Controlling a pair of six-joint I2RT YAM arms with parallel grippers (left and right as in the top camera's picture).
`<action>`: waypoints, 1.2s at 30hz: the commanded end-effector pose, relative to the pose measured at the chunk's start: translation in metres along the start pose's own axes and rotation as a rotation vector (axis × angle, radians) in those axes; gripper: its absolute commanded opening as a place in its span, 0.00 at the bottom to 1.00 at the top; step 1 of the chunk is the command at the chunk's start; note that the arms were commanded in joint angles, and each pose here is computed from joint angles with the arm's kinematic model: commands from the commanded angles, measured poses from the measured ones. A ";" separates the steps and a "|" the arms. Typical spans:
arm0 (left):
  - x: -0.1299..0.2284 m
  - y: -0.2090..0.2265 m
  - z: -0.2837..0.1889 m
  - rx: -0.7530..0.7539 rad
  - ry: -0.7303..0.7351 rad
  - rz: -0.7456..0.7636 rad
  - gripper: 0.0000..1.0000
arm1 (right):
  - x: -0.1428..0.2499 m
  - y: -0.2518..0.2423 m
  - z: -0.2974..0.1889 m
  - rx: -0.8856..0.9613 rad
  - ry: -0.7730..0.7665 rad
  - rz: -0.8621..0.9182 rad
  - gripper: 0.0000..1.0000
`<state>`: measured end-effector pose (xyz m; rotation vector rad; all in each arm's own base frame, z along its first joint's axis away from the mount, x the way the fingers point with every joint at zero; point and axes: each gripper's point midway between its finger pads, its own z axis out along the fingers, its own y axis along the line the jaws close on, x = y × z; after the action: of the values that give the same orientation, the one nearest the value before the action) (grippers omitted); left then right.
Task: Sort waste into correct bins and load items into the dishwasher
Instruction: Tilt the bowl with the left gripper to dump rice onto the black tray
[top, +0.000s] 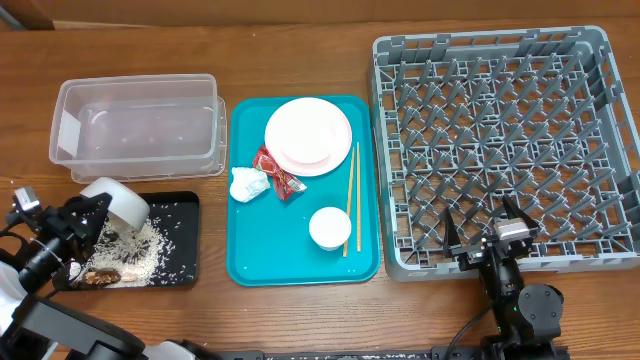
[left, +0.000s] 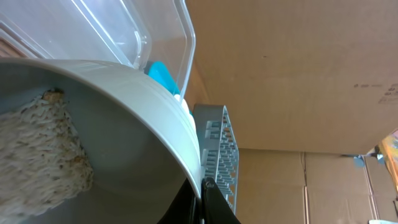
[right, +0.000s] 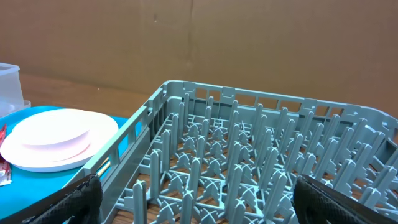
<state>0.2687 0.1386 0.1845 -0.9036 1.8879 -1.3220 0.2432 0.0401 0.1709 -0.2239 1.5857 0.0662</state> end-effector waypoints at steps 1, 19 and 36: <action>0.001 -0.014 -0.001 0.060 -0.016 -0.023 0.04 | 0.000 0.001 0.000 -0.003 -0.009 -0.003 1.00; 0.012 -0.031 -0.003 0.145 -0.009 -0.068 0.04 | 0.000 0.001 0.000 -0.003 -0.009 -0.003 1.00; 0.006 -0.037 -0.003 0.192 -0.023 -0.096 0.04 | 0.000 0.001 0.000 -0.003 -0.009 -0.004 1.00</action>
<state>0.2673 0.1249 0.2129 -0.9541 1.7117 -1.5182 0.2432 0.0402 0.1707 -0.2243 1.5864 0.0666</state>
